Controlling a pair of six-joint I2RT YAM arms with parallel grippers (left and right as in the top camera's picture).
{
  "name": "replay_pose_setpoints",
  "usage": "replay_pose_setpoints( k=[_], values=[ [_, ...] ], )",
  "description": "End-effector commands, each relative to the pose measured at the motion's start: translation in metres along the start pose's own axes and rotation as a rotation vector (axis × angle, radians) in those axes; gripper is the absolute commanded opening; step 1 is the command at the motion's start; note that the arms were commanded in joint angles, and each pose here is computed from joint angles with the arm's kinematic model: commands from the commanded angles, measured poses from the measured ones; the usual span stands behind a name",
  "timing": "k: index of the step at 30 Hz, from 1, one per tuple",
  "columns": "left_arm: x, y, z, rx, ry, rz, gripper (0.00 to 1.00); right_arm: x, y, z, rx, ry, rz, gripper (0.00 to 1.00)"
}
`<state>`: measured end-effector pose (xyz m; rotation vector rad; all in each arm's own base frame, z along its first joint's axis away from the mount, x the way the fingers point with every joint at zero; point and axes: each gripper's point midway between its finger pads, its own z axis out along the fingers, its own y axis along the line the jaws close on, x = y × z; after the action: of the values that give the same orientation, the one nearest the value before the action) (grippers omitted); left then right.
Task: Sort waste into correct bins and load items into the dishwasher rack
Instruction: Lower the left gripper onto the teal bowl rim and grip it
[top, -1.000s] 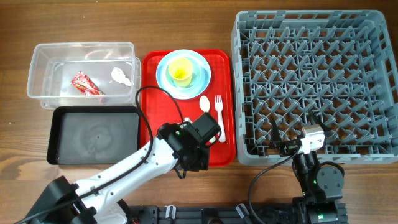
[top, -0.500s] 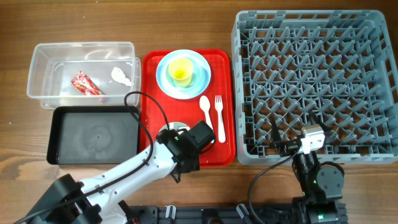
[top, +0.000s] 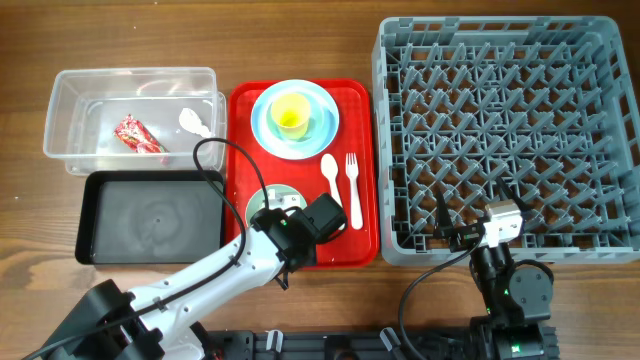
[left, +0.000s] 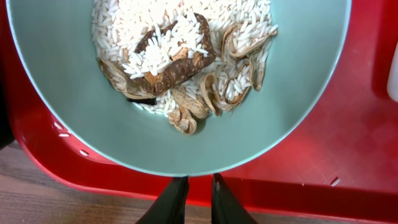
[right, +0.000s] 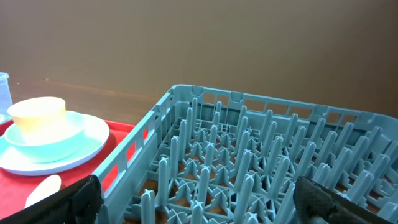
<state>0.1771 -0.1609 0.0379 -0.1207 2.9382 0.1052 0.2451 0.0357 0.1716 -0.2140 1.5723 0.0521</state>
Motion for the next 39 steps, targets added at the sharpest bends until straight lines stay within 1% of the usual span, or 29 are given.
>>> replay_pose_setpoints(
  k=[1, 7, 9, 11, 15, 17, 19, 21, 24, 27, 29, 31, 39],
  values=[
    [-0.006, 0.006, 0.004, -0.038, -0.043, -0.013, 0.16, 0.000, -0.001, 0.000, 0.006, -0.001, -0.002, 1.00],
    [-0.004, 0.007, 0.010, -0.031, -0.049, -0.014, 0.18, 0.000, -0.001, 0.000, 0.006, -0.001, -0.002, 1.00],
    [-0.004, 0.007, 0.010, -0.031, -0.048, -0.014, 0.17, 0.000, -0.001, 0.000, 0.006, -0.002, -0.002, 1.00],
    [-0.001, 0.006, 0.011, -0.023, -0.031, -0.013, 0.17, 0.000, -0.001, 0.000, 0.006, -0.001, -0.002, 1.00],
    [0.010, 0.000, 0.006, 0.007, 0.038, 0.010, 0.20, 0.000, -0.001, 0.000, 0.006, -0.001, -0.002, 1.00],
    [0.007, -0.005, -0.007, 0.019, 0.054, 0.067, 0.21, 0.000, -0.001, 0.000, 0.006, -0.001, -0.002, 1.00],
    [-0.003, -0.013, -0.025, 0.034, 0.042, 0.112, 0.24, 0.000, -0.001, 0.000, 0.006, -0.001, -0.002, 1.00],
    [-0.021, -0.027, -0.044, 0.079, -0.006, 0.160, 0.34, 0.000, -0.001, 0.000, 0.006, -0.001, -0.002, 1.00],
    [-0.046, -0.031, -0.049, 0.085, -0.102, 0.148, 0.43, 0.000, -0.001, 0.000, 0.006, -0.001, -0.002, 1.00],
    [-0.065, -0.029, -0.049, 0.080, -0.162, 0.106, 0.43, 0.000, -0.001, 0.000, 0.006, -0.001, -0.002, 1.00],
    [-0.072, -0.032, -0.048, 0.098, -0.179, 0.079, 0.39, 0.000, -0.001, 0.000, 0.006, -0.001, -0.002, 1.00],
    [-0.075, -0.036, -0.045, 0.103, -0.184, 0.078, 0.39, 0.000, -0.001, 0.000, 0.006, -0.001, -0.002, 1.00],
    [-0.069, -0.043, 0.000, 0.026, -0.108, 0.082, 0.38, 0.000, -0.001, 0.000, 0.006, -0.001, -0.002, 1.00]
  ],
)
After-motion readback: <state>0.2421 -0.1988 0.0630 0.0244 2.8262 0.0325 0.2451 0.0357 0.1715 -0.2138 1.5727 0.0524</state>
